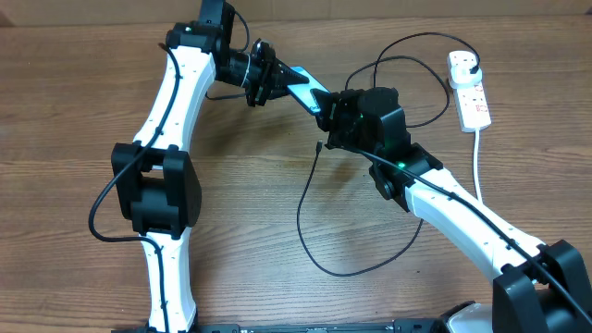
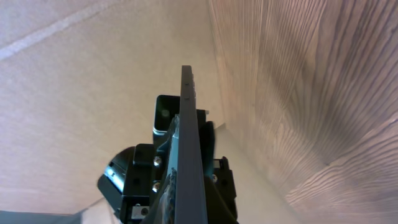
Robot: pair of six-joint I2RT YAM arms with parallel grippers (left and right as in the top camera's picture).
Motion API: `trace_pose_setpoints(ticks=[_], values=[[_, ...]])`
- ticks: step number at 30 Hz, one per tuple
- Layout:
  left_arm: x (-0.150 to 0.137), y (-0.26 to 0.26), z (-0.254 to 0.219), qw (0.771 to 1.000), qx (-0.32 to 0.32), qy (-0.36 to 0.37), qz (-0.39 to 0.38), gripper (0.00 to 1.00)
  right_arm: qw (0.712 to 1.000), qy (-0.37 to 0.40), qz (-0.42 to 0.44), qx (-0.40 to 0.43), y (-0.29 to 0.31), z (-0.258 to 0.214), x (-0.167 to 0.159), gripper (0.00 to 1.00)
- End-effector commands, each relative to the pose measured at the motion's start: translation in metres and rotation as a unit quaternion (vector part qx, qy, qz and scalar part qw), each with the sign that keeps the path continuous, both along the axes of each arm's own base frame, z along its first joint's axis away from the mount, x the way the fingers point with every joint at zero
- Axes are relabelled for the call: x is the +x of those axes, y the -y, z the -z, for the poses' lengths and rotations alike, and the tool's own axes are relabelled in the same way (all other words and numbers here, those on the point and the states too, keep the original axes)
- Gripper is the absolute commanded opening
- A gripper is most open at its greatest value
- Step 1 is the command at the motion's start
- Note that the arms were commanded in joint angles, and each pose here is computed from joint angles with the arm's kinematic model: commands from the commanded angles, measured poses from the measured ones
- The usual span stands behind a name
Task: Plug charger to phone and switch on socket
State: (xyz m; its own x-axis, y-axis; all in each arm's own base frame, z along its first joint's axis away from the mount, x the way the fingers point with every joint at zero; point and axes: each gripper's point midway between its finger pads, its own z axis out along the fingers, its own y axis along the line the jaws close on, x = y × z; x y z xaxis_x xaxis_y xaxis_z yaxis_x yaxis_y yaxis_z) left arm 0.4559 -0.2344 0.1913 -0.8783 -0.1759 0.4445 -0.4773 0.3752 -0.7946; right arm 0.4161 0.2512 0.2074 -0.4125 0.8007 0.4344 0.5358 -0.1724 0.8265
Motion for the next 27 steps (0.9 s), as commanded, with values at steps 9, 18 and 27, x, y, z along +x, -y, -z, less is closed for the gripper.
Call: trace_pose_setpoints(ticks=[9,18,27], values=[[0.002,0.013,-0.012,1.0,-0.014,0.017,0.008,0.04,0.998,0.024,-0.064,-0.001,-0.028,-0.022,-0.017,0.11],[0.016,0.0,-0.011,0.998,-0.005,0.057,-0.003,0.05,0.993,0.076,-0.063,-0.067,-0.019,-0.021,-0.01,0.52],[0.037,-0.048,-0.01,0.993,0.003,0.117,-0.026,0.04,0.95,0.188,-0.087,-0.234,0.011,-0.02,0.009,1.0]])
